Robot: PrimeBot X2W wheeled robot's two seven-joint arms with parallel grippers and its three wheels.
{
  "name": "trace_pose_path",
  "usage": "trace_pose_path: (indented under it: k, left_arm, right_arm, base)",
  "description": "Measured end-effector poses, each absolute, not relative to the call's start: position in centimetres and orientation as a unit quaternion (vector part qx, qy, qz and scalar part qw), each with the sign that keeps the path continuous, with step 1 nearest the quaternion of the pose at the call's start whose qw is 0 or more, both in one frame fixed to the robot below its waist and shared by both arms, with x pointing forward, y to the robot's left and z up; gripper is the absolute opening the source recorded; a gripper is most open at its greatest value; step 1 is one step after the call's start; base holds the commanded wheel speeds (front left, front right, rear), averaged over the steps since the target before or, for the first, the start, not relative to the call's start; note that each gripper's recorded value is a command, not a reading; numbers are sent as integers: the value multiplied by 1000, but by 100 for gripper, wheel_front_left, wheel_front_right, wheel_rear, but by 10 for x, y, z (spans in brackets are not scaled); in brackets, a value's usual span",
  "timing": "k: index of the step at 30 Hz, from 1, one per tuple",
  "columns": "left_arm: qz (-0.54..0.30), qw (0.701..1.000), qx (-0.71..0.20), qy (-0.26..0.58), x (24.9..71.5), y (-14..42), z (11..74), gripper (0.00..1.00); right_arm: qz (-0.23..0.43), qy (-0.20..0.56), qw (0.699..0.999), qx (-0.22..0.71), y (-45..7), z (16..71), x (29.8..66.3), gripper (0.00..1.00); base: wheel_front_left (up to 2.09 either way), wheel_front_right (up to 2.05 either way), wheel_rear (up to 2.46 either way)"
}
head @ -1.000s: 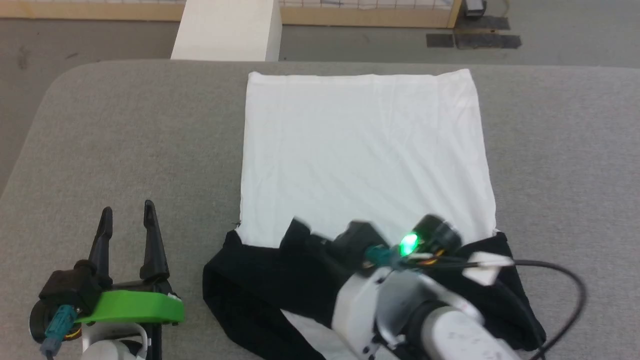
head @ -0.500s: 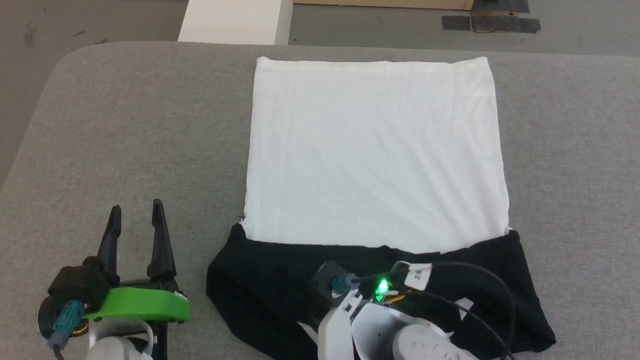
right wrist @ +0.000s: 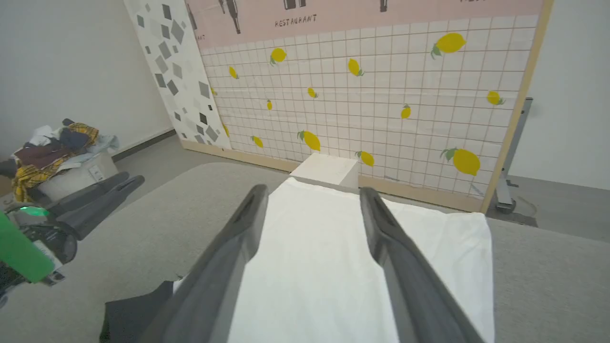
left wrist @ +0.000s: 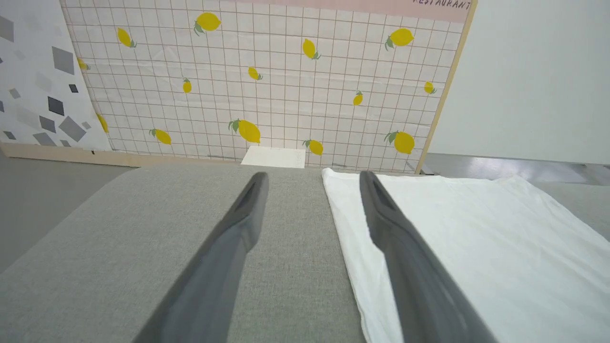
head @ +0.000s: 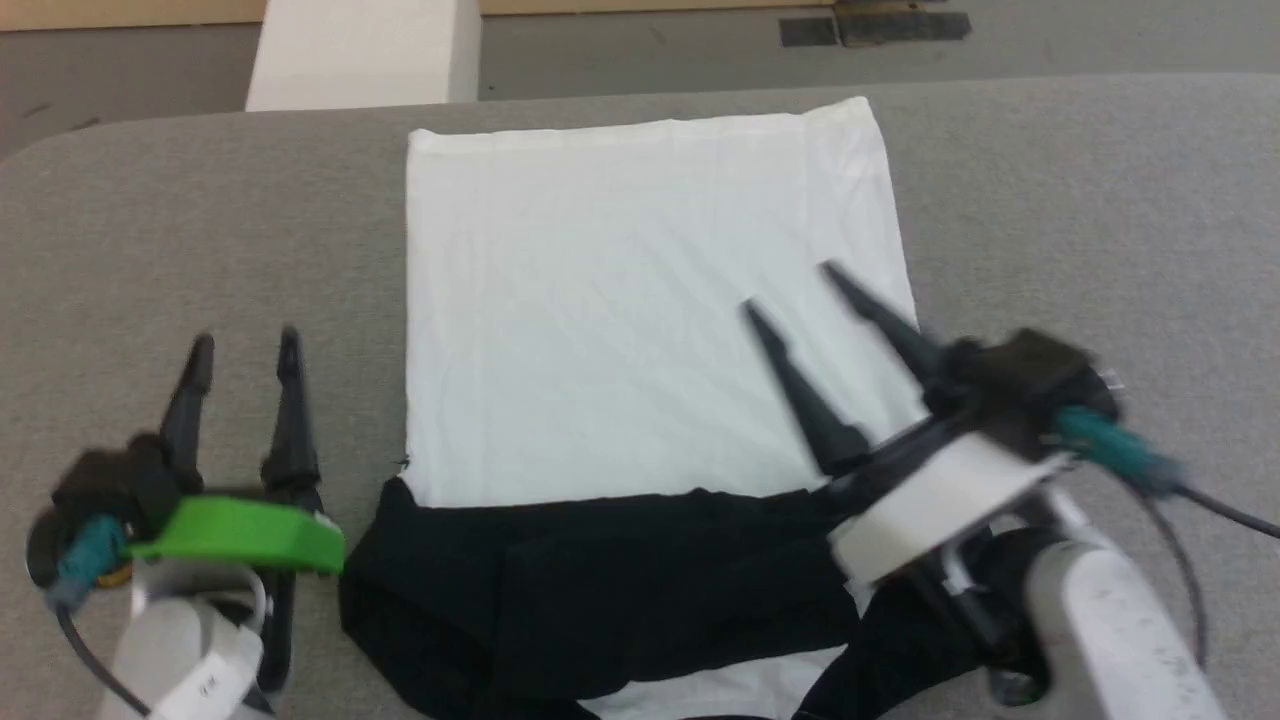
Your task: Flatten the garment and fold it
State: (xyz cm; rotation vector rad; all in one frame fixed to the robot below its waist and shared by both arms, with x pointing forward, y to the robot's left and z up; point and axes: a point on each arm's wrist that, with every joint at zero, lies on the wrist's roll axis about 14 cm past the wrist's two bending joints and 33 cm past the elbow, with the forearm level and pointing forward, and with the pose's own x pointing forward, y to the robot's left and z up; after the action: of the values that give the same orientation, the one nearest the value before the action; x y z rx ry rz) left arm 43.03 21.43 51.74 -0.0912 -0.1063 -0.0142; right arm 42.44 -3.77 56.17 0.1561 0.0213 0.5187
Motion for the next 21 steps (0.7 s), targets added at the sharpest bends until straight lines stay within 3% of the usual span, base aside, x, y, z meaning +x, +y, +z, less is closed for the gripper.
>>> trace_pose_path:
  k: [4,9,21]
  left_arm:
    - [-46,997,-28,-51,469,201,528,100]
    - [-89,996,2,-18,523,183,525,100]
    - [-136,973,74,169,624,178,463,100]
  right_arm:
    - [156,-37,984,81,-104,567,439,100]
    - [71,-14,995,63,-160,532,448,100]
    - [8,47,997,53,-202,469,449,100]
  base:
    - [0,0,0]
    - [0,0,0]
    - [0,0,0]
